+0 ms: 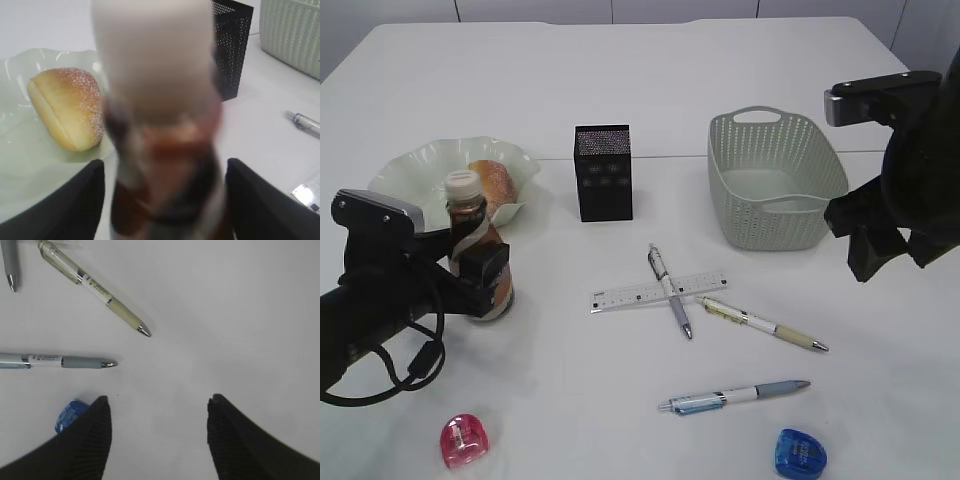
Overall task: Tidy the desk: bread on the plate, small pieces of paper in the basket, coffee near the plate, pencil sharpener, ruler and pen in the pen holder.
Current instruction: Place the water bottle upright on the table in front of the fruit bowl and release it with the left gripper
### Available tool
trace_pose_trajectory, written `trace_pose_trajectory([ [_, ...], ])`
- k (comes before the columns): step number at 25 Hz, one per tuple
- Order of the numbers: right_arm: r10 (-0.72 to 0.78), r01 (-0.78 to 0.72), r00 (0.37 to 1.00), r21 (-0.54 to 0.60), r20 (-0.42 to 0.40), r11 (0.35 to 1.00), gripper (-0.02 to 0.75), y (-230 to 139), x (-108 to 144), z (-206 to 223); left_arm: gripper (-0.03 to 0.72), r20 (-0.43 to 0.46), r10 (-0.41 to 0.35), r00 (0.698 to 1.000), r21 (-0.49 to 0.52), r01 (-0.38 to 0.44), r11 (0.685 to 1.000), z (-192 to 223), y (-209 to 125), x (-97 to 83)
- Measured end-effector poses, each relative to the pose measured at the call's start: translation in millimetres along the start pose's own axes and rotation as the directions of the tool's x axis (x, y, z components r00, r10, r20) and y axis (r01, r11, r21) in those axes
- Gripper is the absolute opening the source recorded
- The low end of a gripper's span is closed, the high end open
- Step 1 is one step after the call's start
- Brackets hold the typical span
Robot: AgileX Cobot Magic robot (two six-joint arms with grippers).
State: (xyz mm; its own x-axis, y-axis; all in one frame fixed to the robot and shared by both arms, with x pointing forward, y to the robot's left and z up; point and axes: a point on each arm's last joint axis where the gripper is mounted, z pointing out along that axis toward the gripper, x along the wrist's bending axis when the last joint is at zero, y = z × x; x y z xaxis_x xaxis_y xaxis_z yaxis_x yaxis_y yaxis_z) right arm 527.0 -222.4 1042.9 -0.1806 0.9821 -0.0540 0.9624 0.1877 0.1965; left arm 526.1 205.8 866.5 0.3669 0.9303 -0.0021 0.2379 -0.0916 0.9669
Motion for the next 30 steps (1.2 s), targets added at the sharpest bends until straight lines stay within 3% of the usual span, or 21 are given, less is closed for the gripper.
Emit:
trace_pose_trajectory([
  [4,0.000,0.000,1.000,0.002,0.000,1.000,0.447,0.1,0.1,0.5,0.575,-0.001,0.016,1.000,-0.019,-0.016,1.000,-1.7,8.6,0.1],
  [15,0.000,0.000,1.000,0.004,0.000,1.000,0.447,-0.1,0.0,0.5,0.580,-0.006,0.025,1.000,-0.126,-0.025,0.992,-12.3,43.5,-0.1],
  [25,0.000,0.000,1.000,0.007,0.001,1.000,0.447,-0.4,0.0,0.5,0.581,-0.010,0.037,0.999,-0.273,-0.038,0.961,-29.7,85.8,-0.9],
  [30,0.000,0.000,1.000,0.007,0.001,1.000,0.447,-0.4,0.0,0.5,0.581,-0.073,0.003,0.997,-0.368,-0.030,0.929,-45.5,112.1,9.7],
])
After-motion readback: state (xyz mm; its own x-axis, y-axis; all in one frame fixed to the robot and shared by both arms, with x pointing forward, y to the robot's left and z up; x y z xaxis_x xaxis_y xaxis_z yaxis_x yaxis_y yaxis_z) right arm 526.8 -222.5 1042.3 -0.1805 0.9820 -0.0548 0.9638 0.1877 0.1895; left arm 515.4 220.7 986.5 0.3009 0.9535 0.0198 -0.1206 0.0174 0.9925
